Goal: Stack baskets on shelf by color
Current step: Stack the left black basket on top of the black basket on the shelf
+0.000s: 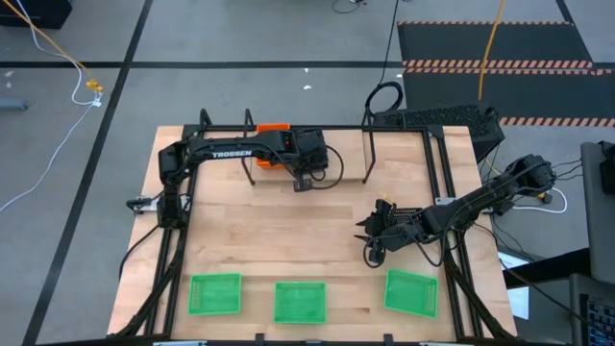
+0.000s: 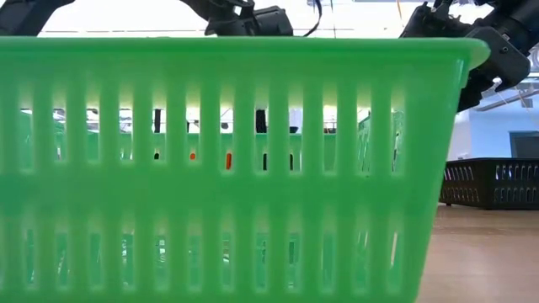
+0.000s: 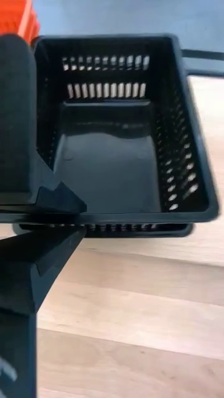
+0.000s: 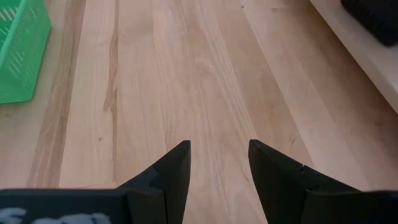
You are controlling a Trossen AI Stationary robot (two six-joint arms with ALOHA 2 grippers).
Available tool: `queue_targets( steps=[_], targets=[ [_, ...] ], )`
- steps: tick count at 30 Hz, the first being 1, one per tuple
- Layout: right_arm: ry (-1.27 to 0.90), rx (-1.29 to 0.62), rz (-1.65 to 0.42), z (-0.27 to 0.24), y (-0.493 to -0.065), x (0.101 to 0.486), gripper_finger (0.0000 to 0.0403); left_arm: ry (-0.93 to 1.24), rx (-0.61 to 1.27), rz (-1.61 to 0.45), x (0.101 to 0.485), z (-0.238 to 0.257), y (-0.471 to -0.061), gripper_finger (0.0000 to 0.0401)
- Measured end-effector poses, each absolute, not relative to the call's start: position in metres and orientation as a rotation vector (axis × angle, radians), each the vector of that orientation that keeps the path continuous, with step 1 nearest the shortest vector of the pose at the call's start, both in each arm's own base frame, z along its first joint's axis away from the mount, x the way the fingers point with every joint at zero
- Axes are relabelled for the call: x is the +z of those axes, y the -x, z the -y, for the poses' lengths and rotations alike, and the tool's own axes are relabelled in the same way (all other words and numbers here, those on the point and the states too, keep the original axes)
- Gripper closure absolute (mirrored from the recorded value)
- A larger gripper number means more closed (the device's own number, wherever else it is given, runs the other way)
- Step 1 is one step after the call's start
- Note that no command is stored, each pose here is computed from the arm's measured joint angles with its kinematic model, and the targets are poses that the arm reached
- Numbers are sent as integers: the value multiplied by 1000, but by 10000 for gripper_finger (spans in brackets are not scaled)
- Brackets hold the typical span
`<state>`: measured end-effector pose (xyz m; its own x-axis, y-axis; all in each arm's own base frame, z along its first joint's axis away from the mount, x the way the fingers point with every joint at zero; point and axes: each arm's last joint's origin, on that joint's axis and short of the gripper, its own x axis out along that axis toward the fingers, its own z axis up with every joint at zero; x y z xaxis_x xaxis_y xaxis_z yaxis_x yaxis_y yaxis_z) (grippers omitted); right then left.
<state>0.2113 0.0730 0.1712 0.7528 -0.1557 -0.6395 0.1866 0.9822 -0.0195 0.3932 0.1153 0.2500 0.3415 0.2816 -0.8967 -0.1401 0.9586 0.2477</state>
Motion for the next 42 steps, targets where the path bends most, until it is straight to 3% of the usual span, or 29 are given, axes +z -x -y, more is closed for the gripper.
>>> queue_targets(
  steps=[11, 23, 27, 42],
  targets=[
    [-50, -188, -693, -73, -211, 171, 248, -170, 148, -1241, 238, -107, -392, 338],
    [-49, -188, -693, -73, -211, 171, 248, -256, 133, -1243, 238, -98, -393, 189],
    [-50, -188, -692, -73, -211, 171, 248, -240, 147, -1234, 239, -98, -393, 159],
    [-52, -187, -689, -73, -212, 172, 248, -271, 254, -1130, 243, -104, -403, 151]
  ],
)
